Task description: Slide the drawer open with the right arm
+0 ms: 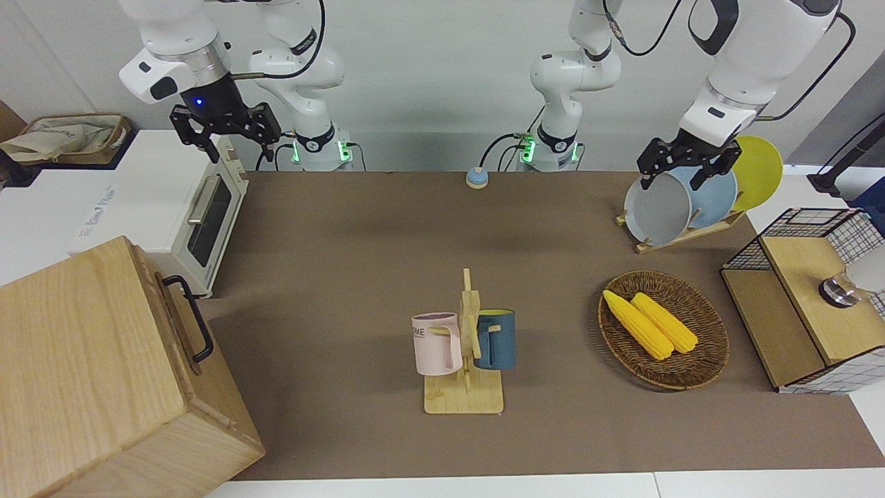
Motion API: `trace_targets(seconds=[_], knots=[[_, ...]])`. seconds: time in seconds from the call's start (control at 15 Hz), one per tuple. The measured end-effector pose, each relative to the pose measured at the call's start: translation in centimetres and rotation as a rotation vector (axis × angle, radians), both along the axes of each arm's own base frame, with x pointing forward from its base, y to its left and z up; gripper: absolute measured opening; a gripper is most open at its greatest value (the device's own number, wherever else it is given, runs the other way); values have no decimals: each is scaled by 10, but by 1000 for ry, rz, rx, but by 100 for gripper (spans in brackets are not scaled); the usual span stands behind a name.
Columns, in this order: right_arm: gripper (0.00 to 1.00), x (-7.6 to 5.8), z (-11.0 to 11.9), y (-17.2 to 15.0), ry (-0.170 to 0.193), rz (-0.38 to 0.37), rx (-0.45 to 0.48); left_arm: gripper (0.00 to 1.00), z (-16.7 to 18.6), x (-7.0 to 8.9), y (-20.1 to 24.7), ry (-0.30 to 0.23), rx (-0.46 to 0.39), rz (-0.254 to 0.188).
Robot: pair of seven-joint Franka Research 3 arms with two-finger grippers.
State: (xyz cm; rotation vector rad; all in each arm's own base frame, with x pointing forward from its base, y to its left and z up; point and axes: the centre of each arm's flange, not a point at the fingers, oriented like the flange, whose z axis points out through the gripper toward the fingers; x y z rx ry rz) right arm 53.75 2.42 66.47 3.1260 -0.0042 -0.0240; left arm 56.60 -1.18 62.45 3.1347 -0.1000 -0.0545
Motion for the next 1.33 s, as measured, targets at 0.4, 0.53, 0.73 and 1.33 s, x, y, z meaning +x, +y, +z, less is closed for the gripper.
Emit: trace_targets(seconds=[0.4,0.53,0.73,1.33], knots=[[99,-4,4,34,-14,105,-261,100,0,0,0,0,0,0],[99,-5,6,51,-25,145,-349,100,0,0,0,0,0,0],[99,1,-1,65,-26,187,-503,100,0,0,0,0,0,0],[99,28,-44,102,-44,324,-901,100,0,0,0,0,0,0]])
